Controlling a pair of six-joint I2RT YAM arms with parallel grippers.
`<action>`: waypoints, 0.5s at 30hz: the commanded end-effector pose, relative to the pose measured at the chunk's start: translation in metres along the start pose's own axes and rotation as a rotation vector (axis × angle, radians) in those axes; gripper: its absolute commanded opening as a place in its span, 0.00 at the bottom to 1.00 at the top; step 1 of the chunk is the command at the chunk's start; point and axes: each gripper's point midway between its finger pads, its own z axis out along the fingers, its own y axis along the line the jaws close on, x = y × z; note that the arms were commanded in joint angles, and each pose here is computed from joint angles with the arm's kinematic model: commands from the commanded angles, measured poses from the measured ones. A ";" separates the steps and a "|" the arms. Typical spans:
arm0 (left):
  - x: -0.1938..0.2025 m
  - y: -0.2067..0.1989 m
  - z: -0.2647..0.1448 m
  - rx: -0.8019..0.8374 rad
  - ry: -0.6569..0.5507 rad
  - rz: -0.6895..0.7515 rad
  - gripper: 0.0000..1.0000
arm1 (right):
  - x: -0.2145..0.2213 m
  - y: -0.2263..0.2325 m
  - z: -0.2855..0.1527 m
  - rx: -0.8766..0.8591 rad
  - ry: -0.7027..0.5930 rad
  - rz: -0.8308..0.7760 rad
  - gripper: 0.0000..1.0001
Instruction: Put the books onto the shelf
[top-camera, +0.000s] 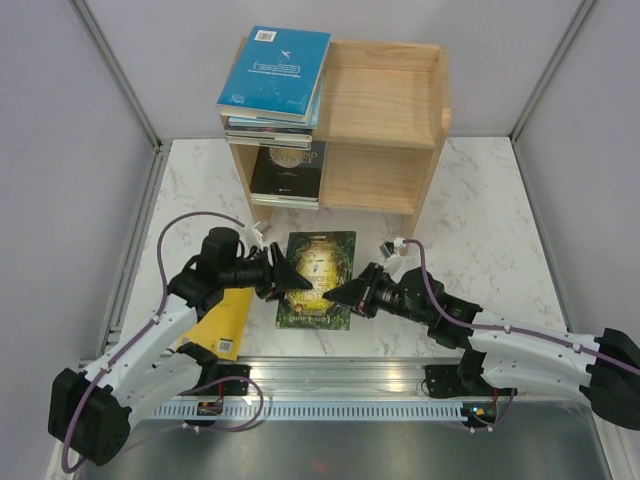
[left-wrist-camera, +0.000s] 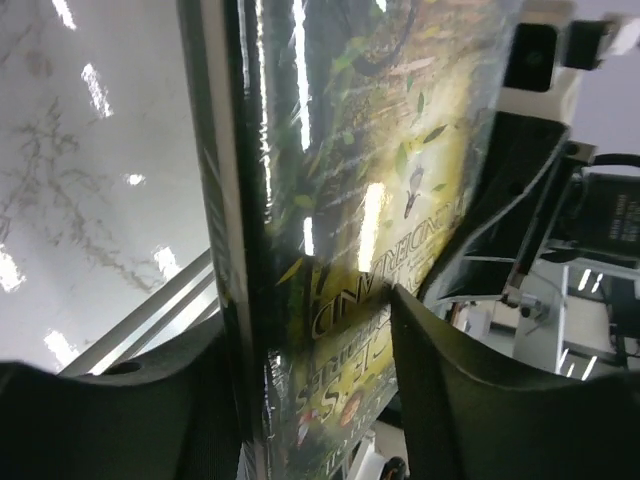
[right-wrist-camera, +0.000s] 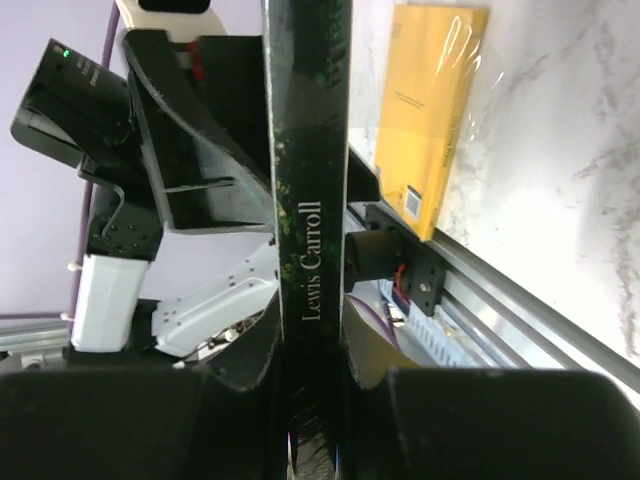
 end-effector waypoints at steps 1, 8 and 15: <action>-0.010 -0.052 -0.013 0.176 -0.032 0.087 0.52 | -0.007 0.105 -0.012 -0.348 -0.004 -0.049 0.00; -0.009 -0.092 -0.034 0.295 -0.064 0.148 0.02 | -0.006 0.109 -0.008 -0.347 0.010 -0.043 0.01; -0.019 -0.118 -0.052 0.333 -0.143 0.151 0.02 | -0.005 0.105 -0.013 -0.326 0.019 -0.026 0.76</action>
